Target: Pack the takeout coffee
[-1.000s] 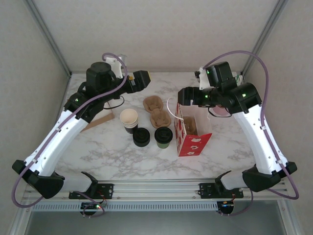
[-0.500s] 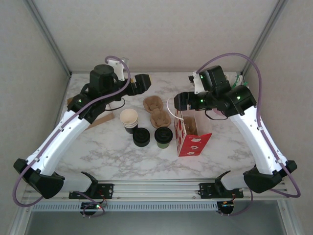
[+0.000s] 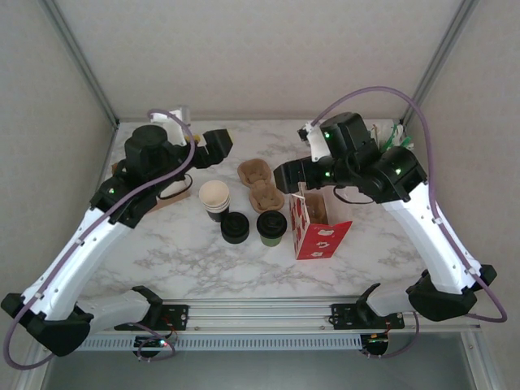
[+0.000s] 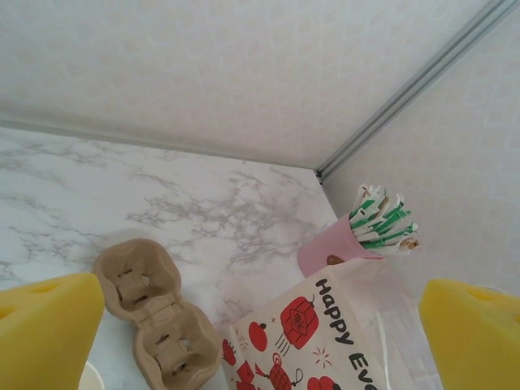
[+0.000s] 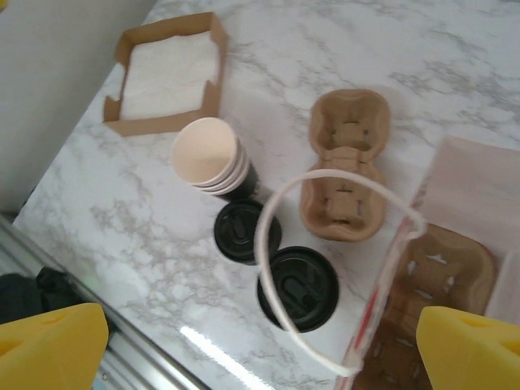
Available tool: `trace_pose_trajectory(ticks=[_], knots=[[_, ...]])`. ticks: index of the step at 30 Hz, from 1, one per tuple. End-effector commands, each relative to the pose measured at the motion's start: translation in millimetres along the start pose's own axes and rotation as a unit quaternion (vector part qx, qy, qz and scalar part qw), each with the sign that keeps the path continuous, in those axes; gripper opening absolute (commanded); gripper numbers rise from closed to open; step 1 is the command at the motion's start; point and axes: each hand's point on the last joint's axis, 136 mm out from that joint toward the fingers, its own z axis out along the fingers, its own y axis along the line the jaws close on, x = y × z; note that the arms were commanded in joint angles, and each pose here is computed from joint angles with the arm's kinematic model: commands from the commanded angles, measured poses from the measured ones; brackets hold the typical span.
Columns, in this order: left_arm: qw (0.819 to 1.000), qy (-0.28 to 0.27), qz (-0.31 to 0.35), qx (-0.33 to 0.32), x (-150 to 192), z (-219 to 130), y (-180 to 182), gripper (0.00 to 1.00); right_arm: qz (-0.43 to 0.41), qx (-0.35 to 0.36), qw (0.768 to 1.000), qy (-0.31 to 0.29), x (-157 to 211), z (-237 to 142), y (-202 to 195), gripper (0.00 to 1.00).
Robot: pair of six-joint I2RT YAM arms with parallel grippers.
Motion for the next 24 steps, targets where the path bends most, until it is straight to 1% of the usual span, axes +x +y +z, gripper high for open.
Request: trace_pose_trajectory(ticks=[1, 6, 9, 12, 14, 17, 21, 24], knots=[[0.999, 0.020, -0.018, -0.039, 16, 1, 27, 1.00, -0.044, -0.019, 0.999, -0.010, -8, 2, 24, 0.97], [0.995, 0.046, -0.047, -0.071, 35, 5, 62, 1.00, -0.116, -0.021, 0.993, 0.013, 1, 15, 58, 0.96], [0.993, 0.059, -0.067, -0.082, 46, 7, 79, 1.00, -0.156, -0.030, 0.987, 0.036, 12, 26, 82, 0.95], [0.990, 0.064, -0.083, -0.092, 53, 7, 93, 1.00, -0.186, -0.040, 0.979, 0.075, 32, 45, 104, 0.95], [0.989, 0.066, -0.090, -0.096, 55, 6, 100, 1.00, -0.195, -0.028, 0.974, 0.110, 49, 62, 109, 0.94], [0.988, 0.067, -0.095, -0.097, 57, 5, 105, 1.00, -0.198, 0.020, 0.969, 0.150, 70, 84, 99, 0.92], [0.988, 0.072, -0.097, -0.099, 61, 6, 111, 1.00, -0.180, 0.092, 0.964, 0.174, 90, 102, 70, 0.87], [0.987, 0.077, -0.100, -0.098, 65, 8, 113, 1.00, -0.176, 0.149, 0.954, 0.193, 106, 108, 45, 0.80]])
